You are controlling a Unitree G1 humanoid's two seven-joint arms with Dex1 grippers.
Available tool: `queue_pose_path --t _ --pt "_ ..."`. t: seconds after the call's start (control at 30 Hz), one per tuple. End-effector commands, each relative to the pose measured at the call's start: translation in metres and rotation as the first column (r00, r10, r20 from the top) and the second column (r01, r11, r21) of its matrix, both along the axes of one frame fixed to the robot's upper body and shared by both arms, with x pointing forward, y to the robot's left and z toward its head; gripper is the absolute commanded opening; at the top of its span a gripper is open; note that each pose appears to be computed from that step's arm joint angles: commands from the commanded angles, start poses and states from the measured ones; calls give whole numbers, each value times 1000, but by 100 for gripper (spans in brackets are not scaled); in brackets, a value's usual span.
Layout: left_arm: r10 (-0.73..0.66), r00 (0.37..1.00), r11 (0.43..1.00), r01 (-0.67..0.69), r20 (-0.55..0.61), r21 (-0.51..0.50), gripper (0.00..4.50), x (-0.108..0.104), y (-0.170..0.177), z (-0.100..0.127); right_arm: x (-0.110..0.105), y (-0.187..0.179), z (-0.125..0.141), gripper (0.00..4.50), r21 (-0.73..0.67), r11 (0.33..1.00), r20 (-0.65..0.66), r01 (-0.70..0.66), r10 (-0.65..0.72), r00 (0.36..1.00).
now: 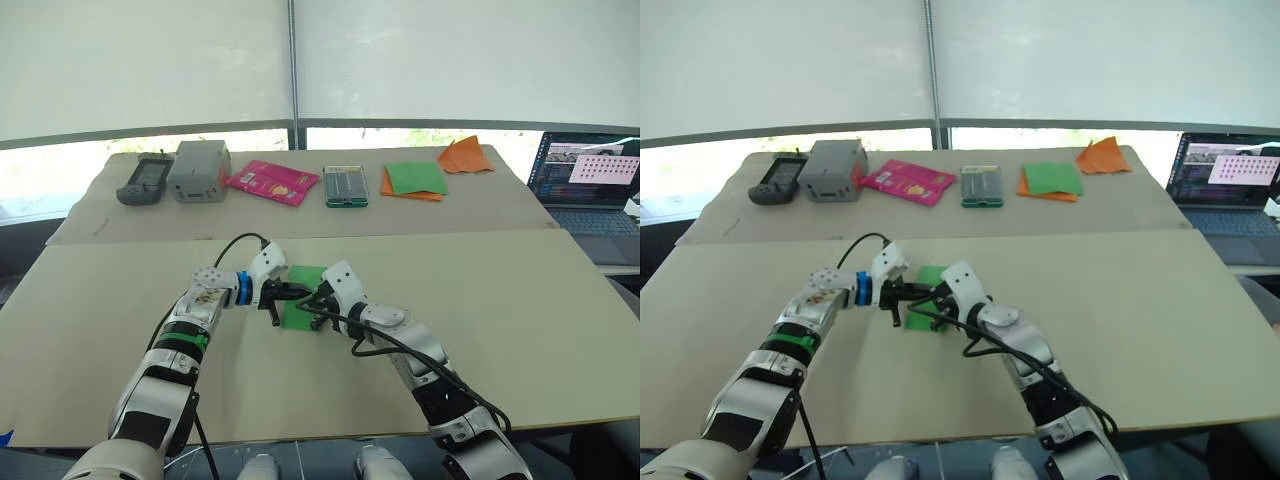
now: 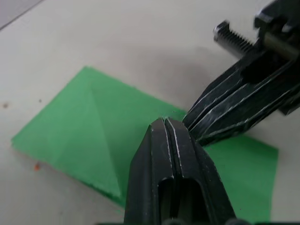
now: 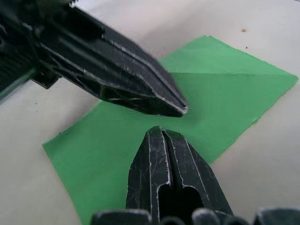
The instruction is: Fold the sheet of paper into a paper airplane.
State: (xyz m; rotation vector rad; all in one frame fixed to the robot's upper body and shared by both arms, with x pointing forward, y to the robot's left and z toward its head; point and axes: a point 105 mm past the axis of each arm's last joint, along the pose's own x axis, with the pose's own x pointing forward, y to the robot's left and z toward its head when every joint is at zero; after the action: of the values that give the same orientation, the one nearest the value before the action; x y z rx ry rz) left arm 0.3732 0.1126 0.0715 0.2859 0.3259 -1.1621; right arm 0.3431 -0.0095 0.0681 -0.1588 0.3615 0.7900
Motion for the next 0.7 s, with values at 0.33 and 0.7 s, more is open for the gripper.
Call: queue_pose_path --t 0.33,0.7 --pt "-54 997 989 45 56 142 0 -6 9 -19 19 -11 5 2 -7 999 18 48 -48 999" --pt "-77 995 985 66 59 161 0 -13 9 -24 61 -36 4 2 -46 995 48 90 -87 995"
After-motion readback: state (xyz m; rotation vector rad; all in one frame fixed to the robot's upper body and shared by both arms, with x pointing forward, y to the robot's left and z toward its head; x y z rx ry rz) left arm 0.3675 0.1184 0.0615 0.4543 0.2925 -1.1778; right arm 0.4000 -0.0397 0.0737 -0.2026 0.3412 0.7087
